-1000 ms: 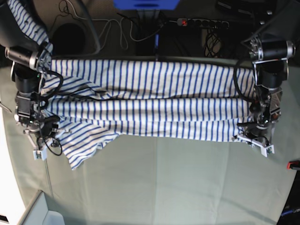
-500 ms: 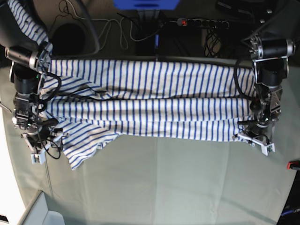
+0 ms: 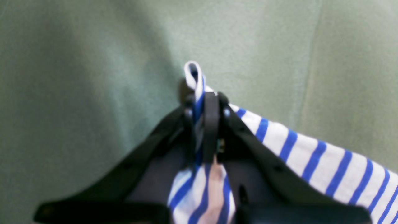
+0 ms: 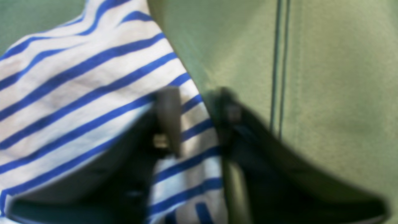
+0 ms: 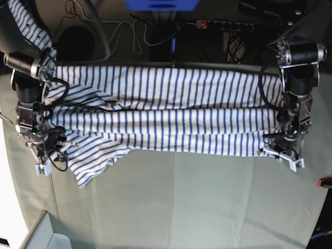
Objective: Layout the t-shirt on the table in an organized manner, then fold the t-shirt properly
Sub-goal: 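Pull the held hem ends apart with both grippers to stretch the band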
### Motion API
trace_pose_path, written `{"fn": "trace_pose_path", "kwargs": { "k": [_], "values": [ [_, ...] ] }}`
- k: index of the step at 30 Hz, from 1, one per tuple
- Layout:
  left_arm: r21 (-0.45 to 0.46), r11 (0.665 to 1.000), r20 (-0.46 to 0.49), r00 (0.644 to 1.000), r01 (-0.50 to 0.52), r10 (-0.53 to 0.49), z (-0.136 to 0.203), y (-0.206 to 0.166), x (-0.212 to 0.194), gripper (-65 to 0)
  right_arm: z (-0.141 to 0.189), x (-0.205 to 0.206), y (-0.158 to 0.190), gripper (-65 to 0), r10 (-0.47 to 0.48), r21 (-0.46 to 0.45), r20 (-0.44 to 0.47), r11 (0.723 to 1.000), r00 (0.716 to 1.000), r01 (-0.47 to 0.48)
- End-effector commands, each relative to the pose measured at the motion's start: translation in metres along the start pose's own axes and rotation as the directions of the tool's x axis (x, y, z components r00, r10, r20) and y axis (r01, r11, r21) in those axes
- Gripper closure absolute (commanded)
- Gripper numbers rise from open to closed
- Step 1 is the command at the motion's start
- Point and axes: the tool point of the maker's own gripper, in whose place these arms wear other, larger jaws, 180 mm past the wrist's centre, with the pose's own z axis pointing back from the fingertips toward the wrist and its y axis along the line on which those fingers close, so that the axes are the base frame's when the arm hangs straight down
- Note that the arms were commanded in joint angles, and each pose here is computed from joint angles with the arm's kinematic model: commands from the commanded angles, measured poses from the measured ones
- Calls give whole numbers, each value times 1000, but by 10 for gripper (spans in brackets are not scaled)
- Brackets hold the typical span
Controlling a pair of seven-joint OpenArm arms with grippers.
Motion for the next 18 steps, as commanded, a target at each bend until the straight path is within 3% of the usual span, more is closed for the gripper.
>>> {"fn": "trace_pose_path", "kwargs": {
  "k": [1,7,11,18],
  "values": [
    [22,1000,23,1000,11,-12,0,8,16,0,0,17,-4,-19,11,-2,23,1000,1000,-11],
    [21,1000,26,1000,8,-9,0,8,19,0,2,32,-16,0,19,-22,47,1000,999,-18],
    [4,1000,86,996,15,-15,3,1,41,0,4,50,-24,0,28,-37,80,999,996,-25],
    [-3,999,178,983,44,-43,14,1,74,0,29,95,-13,0,165,6,168,986,972,-169]
  ]
}}
